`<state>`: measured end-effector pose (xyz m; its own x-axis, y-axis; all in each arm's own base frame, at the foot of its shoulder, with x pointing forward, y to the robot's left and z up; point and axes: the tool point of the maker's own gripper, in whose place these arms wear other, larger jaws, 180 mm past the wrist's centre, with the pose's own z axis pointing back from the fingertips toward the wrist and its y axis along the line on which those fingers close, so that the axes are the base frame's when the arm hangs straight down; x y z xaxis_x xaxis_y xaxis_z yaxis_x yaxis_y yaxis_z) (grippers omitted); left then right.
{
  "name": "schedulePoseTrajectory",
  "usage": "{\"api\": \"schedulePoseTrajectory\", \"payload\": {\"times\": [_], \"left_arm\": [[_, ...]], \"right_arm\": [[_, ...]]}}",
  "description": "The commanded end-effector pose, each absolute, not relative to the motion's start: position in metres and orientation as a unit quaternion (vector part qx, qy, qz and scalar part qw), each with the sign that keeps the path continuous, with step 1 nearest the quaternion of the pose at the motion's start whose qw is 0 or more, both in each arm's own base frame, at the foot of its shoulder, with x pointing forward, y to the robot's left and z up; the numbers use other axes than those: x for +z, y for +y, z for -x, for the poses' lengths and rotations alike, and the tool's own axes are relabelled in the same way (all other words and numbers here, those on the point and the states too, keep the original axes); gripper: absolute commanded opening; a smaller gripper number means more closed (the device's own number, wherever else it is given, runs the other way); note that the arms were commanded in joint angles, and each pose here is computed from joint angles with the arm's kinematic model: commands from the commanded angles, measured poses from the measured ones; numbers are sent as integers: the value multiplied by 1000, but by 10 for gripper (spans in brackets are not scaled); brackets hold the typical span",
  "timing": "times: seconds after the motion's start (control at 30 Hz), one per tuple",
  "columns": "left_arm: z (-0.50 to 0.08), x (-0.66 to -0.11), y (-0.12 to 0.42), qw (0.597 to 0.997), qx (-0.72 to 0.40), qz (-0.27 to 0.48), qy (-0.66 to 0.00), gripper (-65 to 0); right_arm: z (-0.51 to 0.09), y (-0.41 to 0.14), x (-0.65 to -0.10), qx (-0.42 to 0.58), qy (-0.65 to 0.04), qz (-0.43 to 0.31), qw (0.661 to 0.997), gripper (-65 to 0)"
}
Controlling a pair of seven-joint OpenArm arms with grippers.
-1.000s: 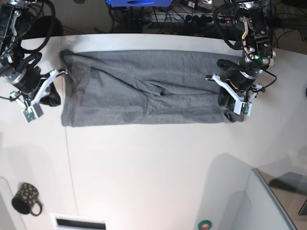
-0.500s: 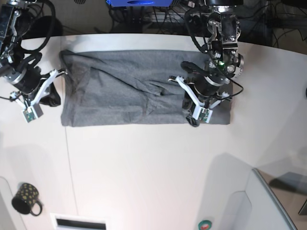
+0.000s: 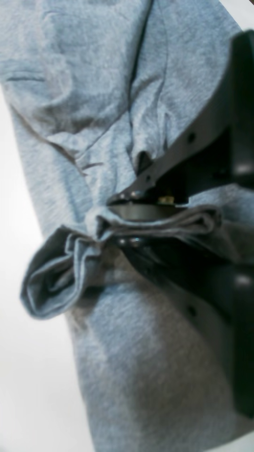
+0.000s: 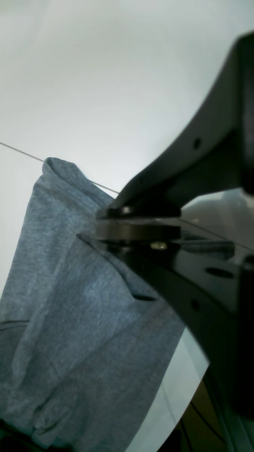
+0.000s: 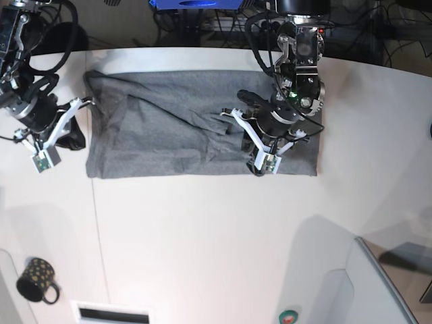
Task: Layout the t-shirt on the table in an organized manner, then fold the t-shirt properly
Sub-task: 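Fold the held strip end with the left gripper toward the right gripper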
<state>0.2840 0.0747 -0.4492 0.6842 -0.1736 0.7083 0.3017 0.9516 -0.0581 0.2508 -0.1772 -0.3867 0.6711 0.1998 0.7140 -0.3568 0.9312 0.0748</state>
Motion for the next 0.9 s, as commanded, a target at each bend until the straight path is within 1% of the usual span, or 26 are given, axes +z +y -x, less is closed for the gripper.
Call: {"api": "schedulePoseTrajectory", "payload": {"times": [0.0,0.17,0.23,0.47,0.57,0.77,0.87], "left_arm": [[-293,-440,70,905,-128,93,-394,-650],[-289,-446,68,909,-128,96,-386,-650],[-288,-446,59,907,-140,102,-385,-650],[-295,-437,41,898,-161,113,-394,-650],[-297,-440,41,900,-155,109,-392,-650],[-308,-418,46,890,-145,94,-422,-650],[-311,-408,40,883,-153,97,-433,-650]], "right_arm": [[-260,-178,-373,154,-401,-105,897,-627],[-261,-178,-373,154,-401,-105,897,-627],[-261,-178,-373,154,-401,-105,897,-627],[-261,-178,-373,154,-401,-105,897,-627],[-261,-178,-373,154,-401,-105,897,-627],[-261,-178,-373,154,-401,-105,897,-627],[-264,-178,-371,155,-405,-104,895,-627]]}}
